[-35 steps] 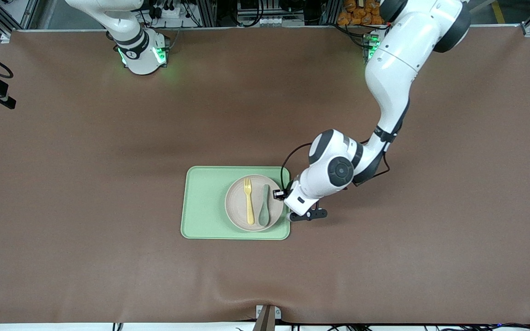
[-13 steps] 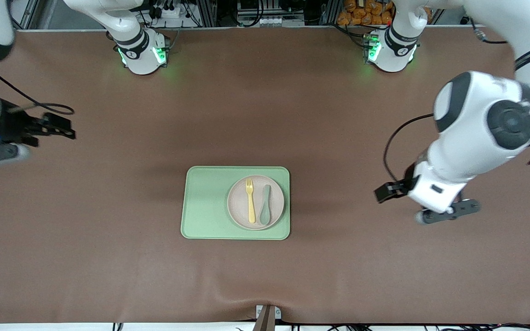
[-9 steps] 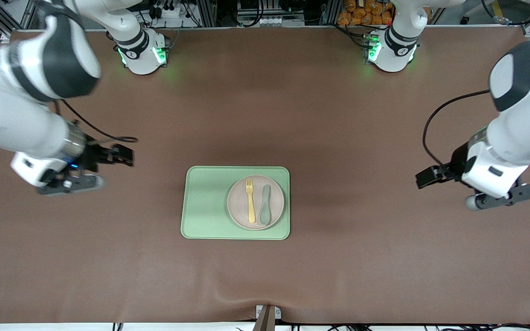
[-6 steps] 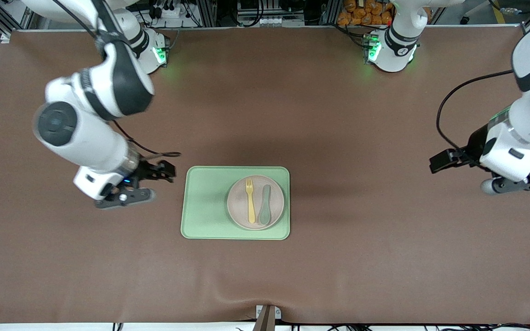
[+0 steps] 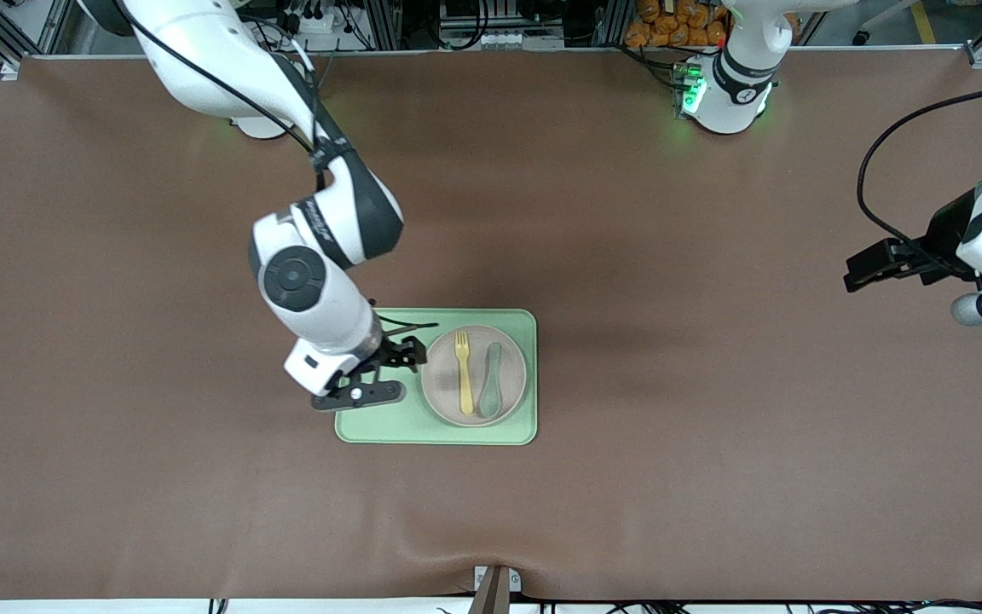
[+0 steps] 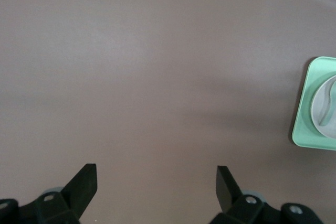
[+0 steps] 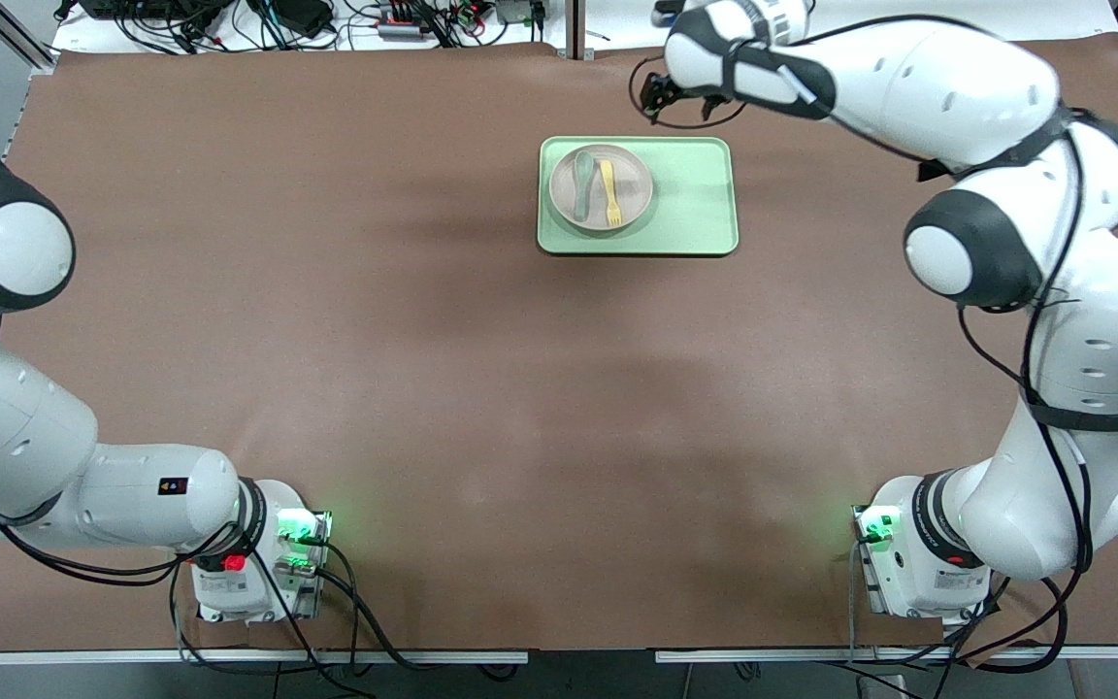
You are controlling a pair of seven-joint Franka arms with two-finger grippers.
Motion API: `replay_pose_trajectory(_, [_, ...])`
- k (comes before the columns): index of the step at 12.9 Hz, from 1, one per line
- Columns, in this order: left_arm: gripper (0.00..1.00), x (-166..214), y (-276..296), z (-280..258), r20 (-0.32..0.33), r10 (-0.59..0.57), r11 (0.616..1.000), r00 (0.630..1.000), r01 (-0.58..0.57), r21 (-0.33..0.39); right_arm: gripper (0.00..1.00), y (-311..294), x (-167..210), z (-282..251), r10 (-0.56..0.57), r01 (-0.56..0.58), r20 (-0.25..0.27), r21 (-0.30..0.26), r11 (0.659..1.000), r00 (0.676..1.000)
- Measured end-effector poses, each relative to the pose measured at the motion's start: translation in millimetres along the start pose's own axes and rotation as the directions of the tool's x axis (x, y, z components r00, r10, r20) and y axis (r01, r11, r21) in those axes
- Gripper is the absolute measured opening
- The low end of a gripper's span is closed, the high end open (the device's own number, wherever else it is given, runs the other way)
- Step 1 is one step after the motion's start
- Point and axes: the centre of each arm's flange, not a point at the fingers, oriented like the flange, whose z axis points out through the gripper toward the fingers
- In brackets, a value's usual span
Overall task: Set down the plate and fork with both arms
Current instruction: 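Lower the right gripper and grasp the yellow fork on the plate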
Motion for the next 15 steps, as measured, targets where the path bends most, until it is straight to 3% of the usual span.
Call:
replay_pose_trajectory(4, [1.0, -5, -18, -8, -0.008, 0.037, 0.999, 0.999, -0.037, 0.002, 0.97, -35, -8, 53, -0.029, 0.029, -0.005, 0.0, 1.0, 1.0])
replay_pose_trajectory(5, [1.0, -5, -20, -8, -0.008, 0.039, 0.999, 0.999, -0.039, 0.002, 0.9, -47, -12, 65, -0.034, 0.034, -0.012, 0.002, 0.999, 0.999])
replay_pose_trajectory(6, [1.0, -5, -20, -8, -0.007, 0.039, 0.999, 0.999, -0.039, 0.002, 0.89, -57, -17, 76, -0.043, 0.043, -0.016, 0.004, 0.999, 0.999])
replay_pose_trajectory(8, [1.0, -7, -18, -9, -0.005, 0.042, 0.999, 0.999, -0.042, 0.003, 0.79, -70, -25, 91, -0.057, 0.057, -0.009, 0.0, 0.998, 0.998])
replay_pose_trajectory(10, [1.0, -9, -18, -10, -0.002, 0.042, 0.999, 0.999, -0.042, 0.004, 0.78, -77, -29, 97, -0.069, 0.069, -0.003, -0.003, 0.998, 0.998])
replay_pose_trajectory(11, [1.0, -9, -18, -10, -0.001, 0.042, 0.999, 0.999, -0.042, 0.004, 0.7, -79, -31, 100, -0.072, 0.072, 0.0, -0.005, 0.997, 0.997])
replay_pose_trajectory(15, [1.0, -10, -19, -11, -0.002, 0.04, 0.999, 0.999, -0.04, 0.005, 0.58, -80, -36, 117, -0.078, 0.078, 0.017, -0.016, 0.997, 0.997])
